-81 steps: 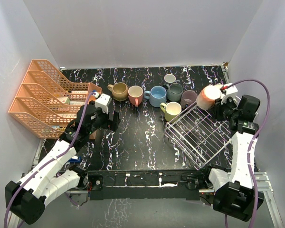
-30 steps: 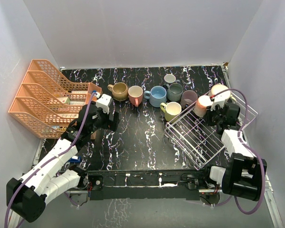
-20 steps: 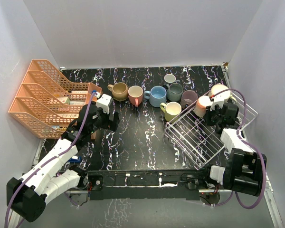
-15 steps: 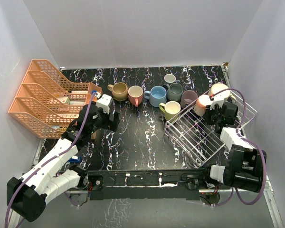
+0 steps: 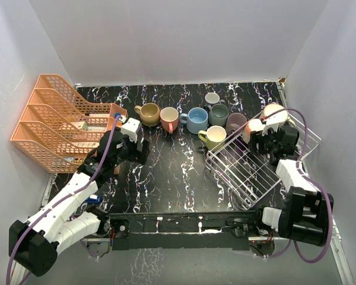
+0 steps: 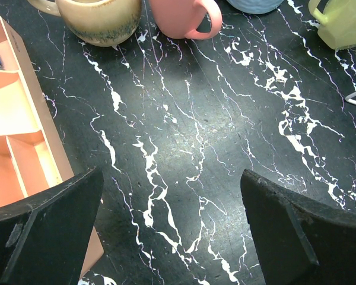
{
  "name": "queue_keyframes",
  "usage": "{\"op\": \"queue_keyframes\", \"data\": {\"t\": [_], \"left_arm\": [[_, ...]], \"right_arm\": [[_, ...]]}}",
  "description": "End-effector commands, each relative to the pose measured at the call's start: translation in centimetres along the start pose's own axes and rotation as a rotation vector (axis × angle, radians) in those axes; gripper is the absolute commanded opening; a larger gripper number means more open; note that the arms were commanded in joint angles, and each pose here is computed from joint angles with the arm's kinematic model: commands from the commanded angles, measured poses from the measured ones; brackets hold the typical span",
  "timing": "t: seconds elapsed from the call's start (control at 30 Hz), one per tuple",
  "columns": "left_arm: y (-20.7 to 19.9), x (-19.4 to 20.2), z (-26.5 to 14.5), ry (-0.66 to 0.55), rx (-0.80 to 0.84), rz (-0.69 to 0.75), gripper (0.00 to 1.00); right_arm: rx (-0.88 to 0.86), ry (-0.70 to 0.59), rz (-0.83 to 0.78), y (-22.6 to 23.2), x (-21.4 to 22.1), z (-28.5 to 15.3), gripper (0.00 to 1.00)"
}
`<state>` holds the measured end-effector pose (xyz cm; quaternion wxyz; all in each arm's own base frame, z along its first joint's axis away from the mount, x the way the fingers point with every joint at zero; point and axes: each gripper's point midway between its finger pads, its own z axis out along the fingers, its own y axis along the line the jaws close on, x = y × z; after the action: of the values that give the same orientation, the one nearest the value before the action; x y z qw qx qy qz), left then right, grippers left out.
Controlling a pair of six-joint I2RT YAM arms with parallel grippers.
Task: Load the cups into the dish rack
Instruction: Adjust the cup in the dish rack.
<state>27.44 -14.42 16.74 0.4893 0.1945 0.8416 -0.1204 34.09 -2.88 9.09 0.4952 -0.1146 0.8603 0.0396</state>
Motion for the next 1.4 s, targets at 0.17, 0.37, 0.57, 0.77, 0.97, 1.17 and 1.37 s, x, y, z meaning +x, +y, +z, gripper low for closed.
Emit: {"op": "queue_keyframes", "data": {"t": [0.17,0.37,0.57,0.77,0.97,1.17,1.37], "left_arm": [[0.5,-0.4,-0.1,-0.016,-0.022,0.005,0.97],[0.6,-0.3,-0.1,-0.014,-0.024,0.007,0.97],[0.6,-0.3,-0.1,-0.014,-0.024,0.007,0.97],[0.5,-0.2,0.0,-0.011,-0.021,0.007,0.97],[0.5,-0.1,0.0,-0.008,-0.021,0.008,0.97],[0.5,-0.1,0.1,-0.008,-0.017,0.007,0.97],[0.5,-0.1,0.1,-0.006,-0.02,0.008,0.97]], "right_arm": [[-0.006,-0.175,-0.109,-1.7,-5.7,-4.4,0.72],[-0.144,-0.21,-0.135,0.3,-6.0,-5.9,0.6],[-0.22,-0.128,-0.1,0.8,-4.0,-4.5,0.2],[-0.249,0.006,-0.016,-0.1,-1.7,-2.5,0.14],[-0.146,0.025,-0.01,-2.3,-1.8,-1.8,0.14],[-0.076,0.025,-0.022,-4.2,-2.2,-1.0,0.14],[-0.032,0.037,-0.04,-5.6,-2.6,-0.3,0.14]]}}
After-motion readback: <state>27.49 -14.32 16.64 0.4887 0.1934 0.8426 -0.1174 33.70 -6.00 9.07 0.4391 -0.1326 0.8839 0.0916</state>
